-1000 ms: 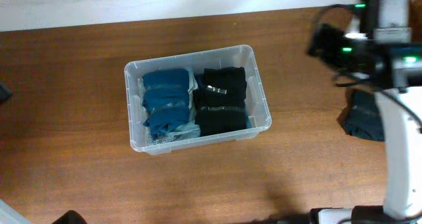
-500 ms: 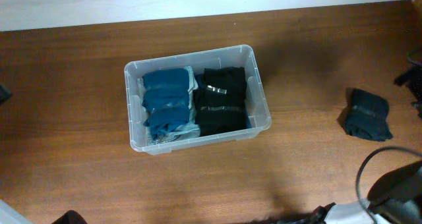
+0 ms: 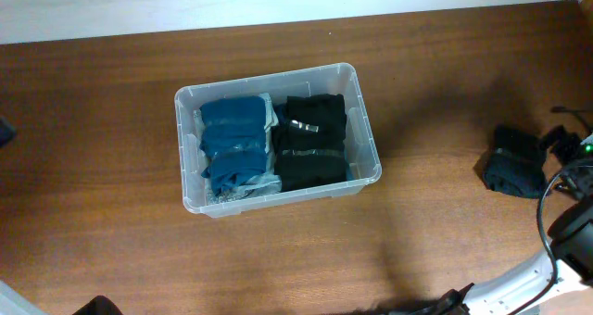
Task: Pack container
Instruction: 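Move the right gripper to the second black garment and grasp it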
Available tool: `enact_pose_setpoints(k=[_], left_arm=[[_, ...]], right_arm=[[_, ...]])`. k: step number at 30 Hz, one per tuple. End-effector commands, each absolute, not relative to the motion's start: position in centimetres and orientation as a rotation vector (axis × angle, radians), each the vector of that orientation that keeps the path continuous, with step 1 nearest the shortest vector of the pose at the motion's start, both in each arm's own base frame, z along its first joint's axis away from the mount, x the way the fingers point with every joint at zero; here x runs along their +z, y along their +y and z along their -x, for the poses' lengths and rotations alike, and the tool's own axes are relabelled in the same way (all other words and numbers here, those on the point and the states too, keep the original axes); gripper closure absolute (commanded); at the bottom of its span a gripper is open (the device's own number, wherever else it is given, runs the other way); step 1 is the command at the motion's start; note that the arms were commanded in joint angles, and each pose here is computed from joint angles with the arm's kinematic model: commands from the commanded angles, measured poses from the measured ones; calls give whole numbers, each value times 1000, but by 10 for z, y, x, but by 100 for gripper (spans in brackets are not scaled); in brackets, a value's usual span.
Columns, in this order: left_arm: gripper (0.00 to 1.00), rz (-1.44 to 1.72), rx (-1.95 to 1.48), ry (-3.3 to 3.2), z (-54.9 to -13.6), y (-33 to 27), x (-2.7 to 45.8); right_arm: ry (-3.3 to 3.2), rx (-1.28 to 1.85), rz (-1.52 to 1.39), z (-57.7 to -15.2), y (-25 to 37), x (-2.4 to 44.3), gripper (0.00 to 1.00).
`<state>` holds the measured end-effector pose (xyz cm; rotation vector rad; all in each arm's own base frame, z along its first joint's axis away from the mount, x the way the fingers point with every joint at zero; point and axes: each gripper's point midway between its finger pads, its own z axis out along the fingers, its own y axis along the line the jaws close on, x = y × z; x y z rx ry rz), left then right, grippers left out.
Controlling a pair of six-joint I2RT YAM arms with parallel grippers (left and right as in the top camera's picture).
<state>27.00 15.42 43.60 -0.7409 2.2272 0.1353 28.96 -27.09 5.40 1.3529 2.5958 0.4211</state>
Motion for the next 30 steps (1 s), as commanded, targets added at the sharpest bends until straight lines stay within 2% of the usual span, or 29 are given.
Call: enact_pose_setpoints(k=[1,6,10,13,17,20,25,30], left_arm=[[0,750,132,2221,-270,155,437],[0,750,132,2221,-270,155,437],[0,750,132,2221,-270,155,437],[0,750,132,2221,-270,155,437],[0,750,132,2221,-270,155,437],[0,750,132,2221,-270,155,437],[0,750,132,2221,-270,155,437],[0,750,132,2221,-270,155,437]], right_arm=[[2680,504,-1299,-285,-262,25,0],[2702,583,-1295,-283,-250,6,5],[2656,684,-1283,-287,-237,-3,19],[2622,744,-1276,-289,-229,-8,43],[2612,768,-1275,-289,-226,-9,69],[2585,811,-1268,-293,-222,-5,77],[2520,884,-1234,-303,-217,12,83],[2289,1113,-1083,-333,-199,75,88]])
